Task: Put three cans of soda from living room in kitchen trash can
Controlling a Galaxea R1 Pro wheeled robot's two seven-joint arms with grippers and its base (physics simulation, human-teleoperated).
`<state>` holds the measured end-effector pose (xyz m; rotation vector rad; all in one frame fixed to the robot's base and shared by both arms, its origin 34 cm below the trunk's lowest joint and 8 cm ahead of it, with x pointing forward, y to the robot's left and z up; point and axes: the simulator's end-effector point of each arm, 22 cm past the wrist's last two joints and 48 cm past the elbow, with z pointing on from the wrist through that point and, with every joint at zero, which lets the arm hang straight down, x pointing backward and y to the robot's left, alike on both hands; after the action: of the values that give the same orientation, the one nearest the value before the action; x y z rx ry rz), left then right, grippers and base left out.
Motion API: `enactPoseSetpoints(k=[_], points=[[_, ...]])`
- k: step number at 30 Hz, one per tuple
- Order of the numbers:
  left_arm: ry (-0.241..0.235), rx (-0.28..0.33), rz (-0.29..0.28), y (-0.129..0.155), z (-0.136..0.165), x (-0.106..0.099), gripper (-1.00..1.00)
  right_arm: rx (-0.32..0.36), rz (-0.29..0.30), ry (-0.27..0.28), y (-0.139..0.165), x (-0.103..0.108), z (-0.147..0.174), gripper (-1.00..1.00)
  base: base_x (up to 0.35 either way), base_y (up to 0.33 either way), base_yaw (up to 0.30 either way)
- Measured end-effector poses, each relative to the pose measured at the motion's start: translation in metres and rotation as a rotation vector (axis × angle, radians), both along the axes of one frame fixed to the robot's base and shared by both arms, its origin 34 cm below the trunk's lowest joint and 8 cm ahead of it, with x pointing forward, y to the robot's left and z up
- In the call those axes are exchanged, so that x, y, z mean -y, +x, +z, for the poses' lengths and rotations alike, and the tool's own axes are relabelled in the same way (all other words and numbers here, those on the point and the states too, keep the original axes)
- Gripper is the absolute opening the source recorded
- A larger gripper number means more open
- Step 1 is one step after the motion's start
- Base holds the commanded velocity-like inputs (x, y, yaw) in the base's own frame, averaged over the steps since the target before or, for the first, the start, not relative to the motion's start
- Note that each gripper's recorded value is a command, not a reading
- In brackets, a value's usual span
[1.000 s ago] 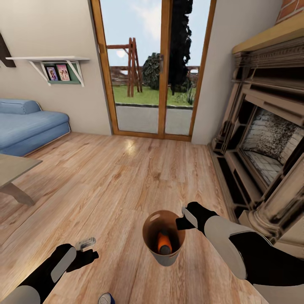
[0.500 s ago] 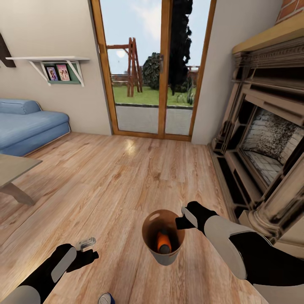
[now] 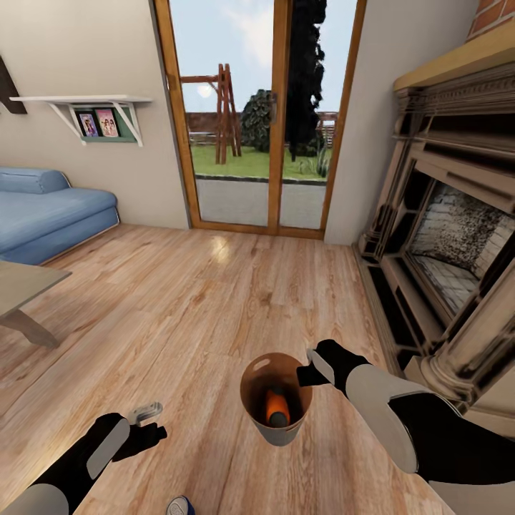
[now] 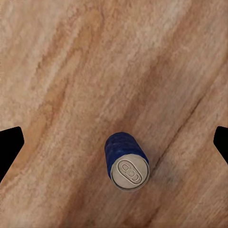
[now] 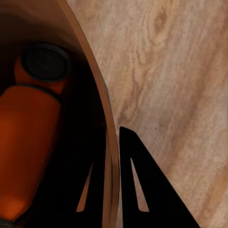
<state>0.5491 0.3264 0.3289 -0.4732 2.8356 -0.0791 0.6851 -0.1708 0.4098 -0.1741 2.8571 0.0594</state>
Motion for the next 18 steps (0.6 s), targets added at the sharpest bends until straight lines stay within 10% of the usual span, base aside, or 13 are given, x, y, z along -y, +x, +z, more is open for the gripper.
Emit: enactPoseSetpoints(k=[18], points=[[0.028, -0.038, -0.022, -0.016, -0.009, -0.008, 1.0, -0.057, 0.021, -0.027, -0.023, 0.006, -0.017, -1.0, 0.0, 0.0, 0.0]])
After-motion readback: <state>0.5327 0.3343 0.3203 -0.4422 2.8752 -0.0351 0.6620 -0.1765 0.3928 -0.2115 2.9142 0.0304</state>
